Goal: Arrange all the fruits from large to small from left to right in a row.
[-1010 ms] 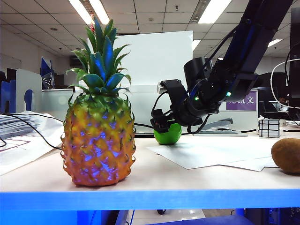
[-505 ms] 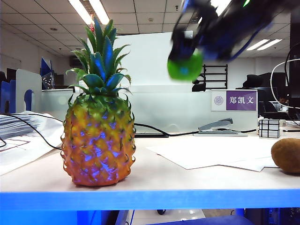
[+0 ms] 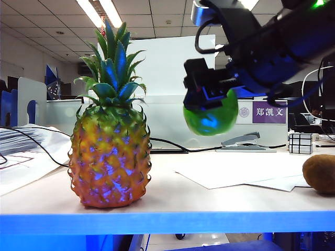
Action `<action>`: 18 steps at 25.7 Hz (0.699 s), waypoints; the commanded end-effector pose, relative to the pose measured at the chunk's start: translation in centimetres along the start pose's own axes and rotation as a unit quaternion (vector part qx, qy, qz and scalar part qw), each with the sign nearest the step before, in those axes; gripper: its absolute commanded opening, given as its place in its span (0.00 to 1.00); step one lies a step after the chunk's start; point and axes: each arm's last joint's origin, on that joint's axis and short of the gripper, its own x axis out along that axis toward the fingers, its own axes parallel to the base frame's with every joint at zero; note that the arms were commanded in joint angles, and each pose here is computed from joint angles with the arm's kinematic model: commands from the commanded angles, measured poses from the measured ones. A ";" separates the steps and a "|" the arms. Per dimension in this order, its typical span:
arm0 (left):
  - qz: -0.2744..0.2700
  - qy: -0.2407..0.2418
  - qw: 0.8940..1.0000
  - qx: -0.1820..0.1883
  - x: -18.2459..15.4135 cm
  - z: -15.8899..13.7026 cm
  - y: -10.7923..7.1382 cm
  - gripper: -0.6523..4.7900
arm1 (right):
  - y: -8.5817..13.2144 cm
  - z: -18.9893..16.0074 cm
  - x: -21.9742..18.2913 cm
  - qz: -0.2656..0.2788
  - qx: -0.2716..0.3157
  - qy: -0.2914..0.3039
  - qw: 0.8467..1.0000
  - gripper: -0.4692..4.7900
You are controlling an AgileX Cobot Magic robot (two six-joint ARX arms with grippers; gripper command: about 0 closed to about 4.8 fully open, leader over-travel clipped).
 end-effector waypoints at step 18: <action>-0.002 -0.006 1.000 -0.008 0.0 0.2 0.0 0.17 | 0.9 -5.7 -1.9 0.022 0.073 0.027 0.997 0.09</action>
